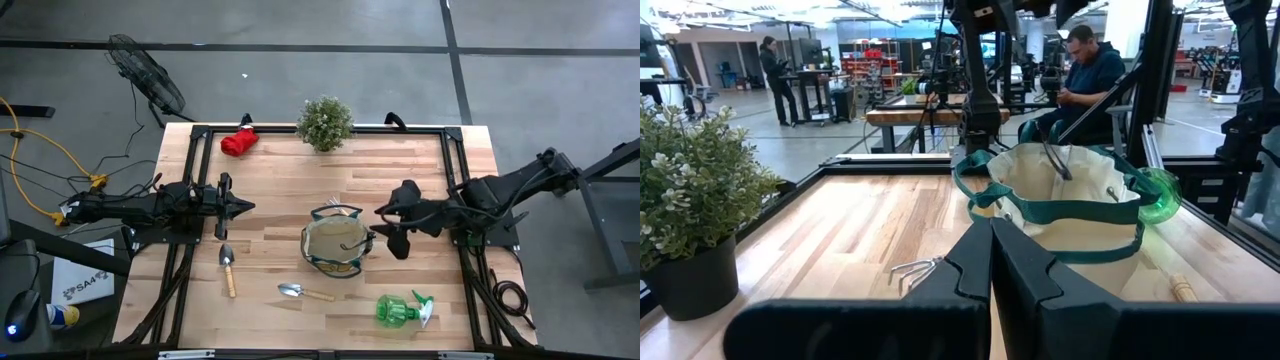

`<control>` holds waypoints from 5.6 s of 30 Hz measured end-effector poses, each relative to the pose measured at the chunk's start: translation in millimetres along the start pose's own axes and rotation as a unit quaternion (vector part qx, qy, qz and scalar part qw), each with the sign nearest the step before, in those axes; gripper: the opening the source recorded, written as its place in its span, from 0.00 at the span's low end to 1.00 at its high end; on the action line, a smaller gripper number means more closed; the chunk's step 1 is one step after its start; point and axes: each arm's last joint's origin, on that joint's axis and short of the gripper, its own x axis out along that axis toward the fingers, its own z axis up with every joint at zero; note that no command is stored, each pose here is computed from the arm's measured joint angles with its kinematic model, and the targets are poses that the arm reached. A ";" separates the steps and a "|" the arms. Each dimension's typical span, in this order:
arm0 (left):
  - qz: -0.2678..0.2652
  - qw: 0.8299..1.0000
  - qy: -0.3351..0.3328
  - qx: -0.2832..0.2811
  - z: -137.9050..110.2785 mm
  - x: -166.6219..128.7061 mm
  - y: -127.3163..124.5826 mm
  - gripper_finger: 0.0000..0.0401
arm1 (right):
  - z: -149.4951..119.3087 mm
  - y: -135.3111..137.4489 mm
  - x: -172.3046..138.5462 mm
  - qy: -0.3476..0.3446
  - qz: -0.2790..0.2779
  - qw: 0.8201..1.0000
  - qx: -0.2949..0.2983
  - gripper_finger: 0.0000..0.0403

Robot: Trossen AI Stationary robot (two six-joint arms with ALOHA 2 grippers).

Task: Pick & Place Garden tools in Gardening bag
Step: Put the right brown trowel into the brown gardening bag

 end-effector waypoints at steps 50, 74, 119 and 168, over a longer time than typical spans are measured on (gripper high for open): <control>0.001 1.000 -0.001 0.001 0.1 0.0 0.0 0.00 | -58.5 70.2 -14.5 0.074 0.113 0.989 0.066 0.52; -0.097 0.983 0.009 -0.157 37.1 4.9 -5.2 0.09 | -57.6 69.6 -14.3 0.061 0.101 0.989 0.088 0.52; -0.218 0.924 0.315 0.010 14.1 121.5 -156.1 0.16 | -59.5 69.0 -14.3 0.082 0.104 0.987 0.091 0.52; -0.175 0.884 0.426 0.086 -60.3 195.0 -187.3 0.49 | -62.6 67.1 -14.4 0.107 0.102 0.986 0.081 0.52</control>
